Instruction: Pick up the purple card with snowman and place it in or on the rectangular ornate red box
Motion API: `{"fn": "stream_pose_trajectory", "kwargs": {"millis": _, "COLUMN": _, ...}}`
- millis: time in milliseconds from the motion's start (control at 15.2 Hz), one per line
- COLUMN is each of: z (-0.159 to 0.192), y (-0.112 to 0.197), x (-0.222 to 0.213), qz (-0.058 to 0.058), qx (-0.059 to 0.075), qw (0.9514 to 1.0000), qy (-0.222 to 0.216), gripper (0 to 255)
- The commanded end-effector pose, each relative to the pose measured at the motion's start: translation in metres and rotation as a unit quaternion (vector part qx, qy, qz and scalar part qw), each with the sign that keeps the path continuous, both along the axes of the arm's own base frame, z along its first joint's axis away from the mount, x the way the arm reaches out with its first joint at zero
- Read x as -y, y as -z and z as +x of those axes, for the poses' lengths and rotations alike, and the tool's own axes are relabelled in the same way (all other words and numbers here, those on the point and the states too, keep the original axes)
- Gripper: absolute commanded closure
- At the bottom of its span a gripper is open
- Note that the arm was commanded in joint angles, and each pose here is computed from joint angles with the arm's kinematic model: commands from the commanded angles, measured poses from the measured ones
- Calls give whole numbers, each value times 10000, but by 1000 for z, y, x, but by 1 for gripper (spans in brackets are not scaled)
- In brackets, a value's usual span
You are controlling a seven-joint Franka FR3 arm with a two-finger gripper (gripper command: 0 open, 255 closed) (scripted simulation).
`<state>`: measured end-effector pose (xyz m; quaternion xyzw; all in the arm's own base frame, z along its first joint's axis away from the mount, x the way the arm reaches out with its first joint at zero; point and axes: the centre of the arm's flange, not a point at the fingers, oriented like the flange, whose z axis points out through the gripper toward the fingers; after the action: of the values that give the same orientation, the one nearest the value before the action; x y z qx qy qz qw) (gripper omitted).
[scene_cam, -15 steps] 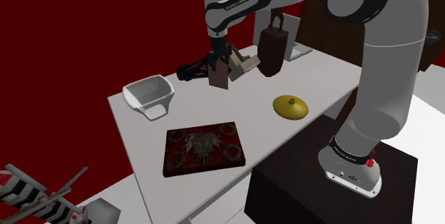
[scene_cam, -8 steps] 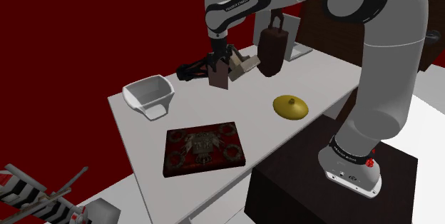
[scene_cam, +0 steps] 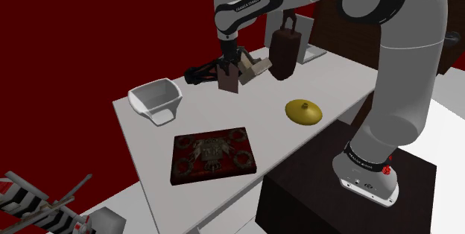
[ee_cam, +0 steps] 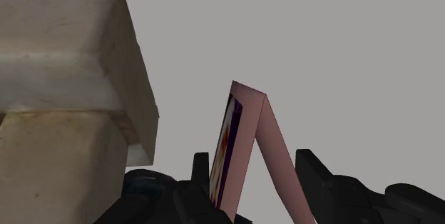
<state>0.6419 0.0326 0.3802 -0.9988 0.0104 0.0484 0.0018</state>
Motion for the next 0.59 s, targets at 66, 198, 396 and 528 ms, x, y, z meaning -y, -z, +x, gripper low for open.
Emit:
{"fn": "stream_pose_trajectory", "kwargs": {"millis": 66, "z": 0, "y": 0, "x": 0, "qz": 2, "qx": -5, "qw": 10000, "qy": -2, "gripper": 255}}
{"fn": "stream_pose_trajectory", "kwargs": {"millis": 198, "z": 0, "y": -10, "x": 0, "qz": 2, "qx": -5, "qw": 10000, "qy": -2, "gripper": 255}}
{"fn": "stream_pose_trajectory", "kwargs": {"millis": 396, "z": 0, "y": -26, "x": 0, "qz": 2, "qx": -5, "qw": 10000, "qy": -2, "gripper": 255}}
{"fn": "stream_pose_trajectory", "kwargs": {"millis": 528, "z": 0, "y": -37, "x": 0, "qz": 2, "qx": -5, "qw": 10000, "qy": -2, "gripper": 255}}
